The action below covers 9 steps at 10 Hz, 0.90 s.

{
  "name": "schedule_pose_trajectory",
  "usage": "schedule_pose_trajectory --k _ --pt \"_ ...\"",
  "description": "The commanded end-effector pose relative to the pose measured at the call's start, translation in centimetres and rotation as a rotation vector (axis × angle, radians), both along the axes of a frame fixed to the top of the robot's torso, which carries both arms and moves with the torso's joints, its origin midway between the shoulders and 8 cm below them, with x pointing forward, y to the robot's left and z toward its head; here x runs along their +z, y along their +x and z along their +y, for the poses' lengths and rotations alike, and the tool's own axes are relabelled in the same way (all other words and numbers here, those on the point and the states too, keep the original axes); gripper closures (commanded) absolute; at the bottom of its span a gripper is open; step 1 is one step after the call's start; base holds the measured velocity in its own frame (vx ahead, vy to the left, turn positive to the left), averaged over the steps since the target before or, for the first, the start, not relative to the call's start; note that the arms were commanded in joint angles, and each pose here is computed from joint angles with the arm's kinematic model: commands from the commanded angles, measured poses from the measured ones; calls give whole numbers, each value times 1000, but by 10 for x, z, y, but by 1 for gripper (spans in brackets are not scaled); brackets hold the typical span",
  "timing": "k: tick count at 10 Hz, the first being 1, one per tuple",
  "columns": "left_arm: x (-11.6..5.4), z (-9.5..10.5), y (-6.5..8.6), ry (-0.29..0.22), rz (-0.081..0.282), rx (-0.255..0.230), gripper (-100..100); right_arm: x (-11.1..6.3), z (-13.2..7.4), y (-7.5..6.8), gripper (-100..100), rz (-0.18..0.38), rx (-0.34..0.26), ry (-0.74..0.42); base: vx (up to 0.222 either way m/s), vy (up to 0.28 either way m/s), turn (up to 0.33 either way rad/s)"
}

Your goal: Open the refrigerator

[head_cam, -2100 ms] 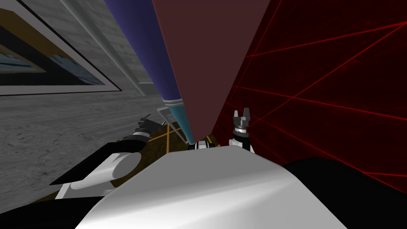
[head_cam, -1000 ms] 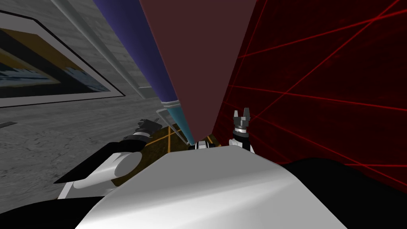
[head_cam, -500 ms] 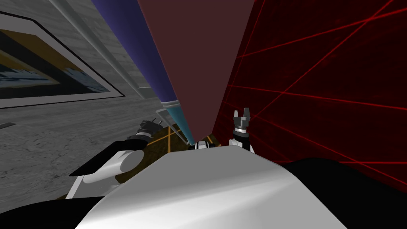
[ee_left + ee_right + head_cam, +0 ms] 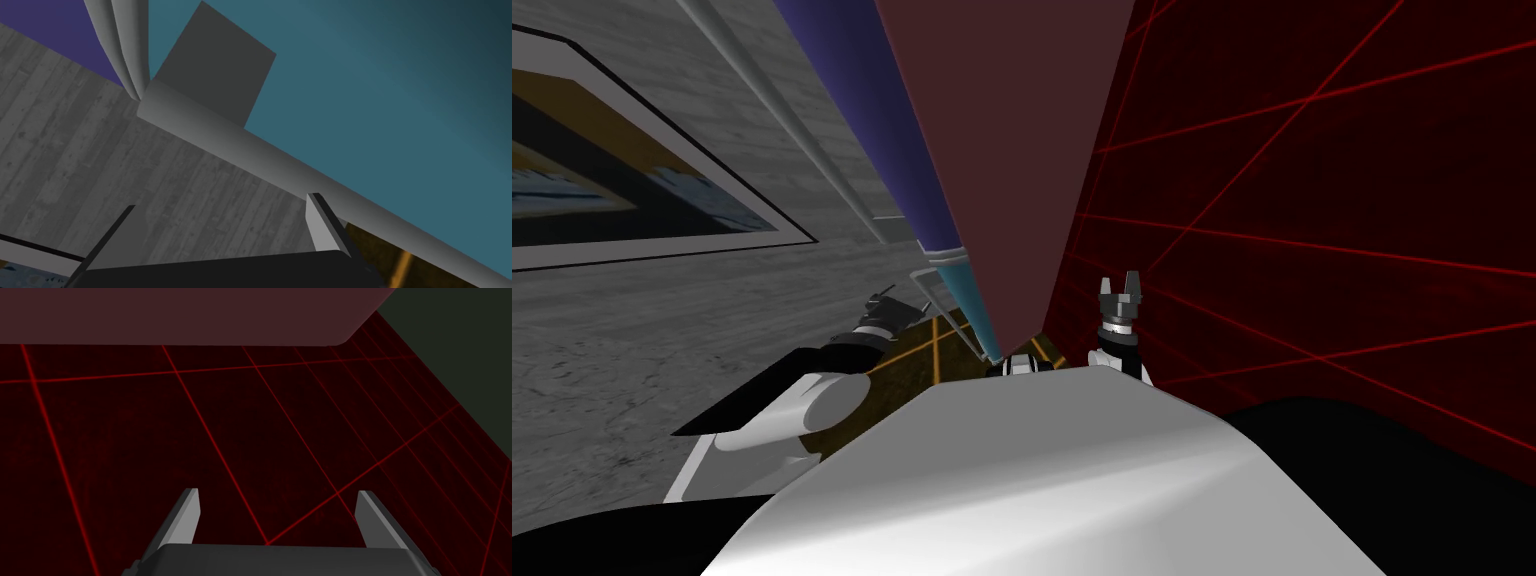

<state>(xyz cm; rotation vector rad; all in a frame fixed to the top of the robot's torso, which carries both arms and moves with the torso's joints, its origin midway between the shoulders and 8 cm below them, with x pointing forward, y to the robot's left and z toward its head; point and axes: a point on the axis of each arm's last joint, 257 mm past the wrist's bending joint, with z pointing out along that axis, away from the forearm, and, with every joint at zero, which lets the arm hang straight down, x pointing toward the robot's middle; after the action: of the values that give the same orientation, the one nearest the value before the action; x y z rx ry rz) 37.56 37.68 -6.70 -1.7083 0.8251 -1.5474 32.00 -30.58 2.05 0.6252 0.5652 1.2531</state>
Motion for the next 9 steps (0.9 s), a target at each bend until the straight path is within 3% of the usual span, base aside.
schedule_pose_trajectory --k 1,2,5,6,9 --pt "24 -21 -5 13 -43 -41 -100 0 0 0 0 0 0 0 2 -15 -4" --pt "32 -27 -7 20 -59 -53 -100 0 0 0 0 0 0 0 4 -8 -5" --pt "33 -23 -9 19 -51 -46 -100 0 0 0 0 0 0 0 67 1 1" --pt "34 -24 -9 18 -51 -47 100 0 0 0 0 0 0 0 -6 -9 15" --pt "34 -36 -4 15 -49 -93 100 0 0 0 0 0 0 -1 -46 210 -93"
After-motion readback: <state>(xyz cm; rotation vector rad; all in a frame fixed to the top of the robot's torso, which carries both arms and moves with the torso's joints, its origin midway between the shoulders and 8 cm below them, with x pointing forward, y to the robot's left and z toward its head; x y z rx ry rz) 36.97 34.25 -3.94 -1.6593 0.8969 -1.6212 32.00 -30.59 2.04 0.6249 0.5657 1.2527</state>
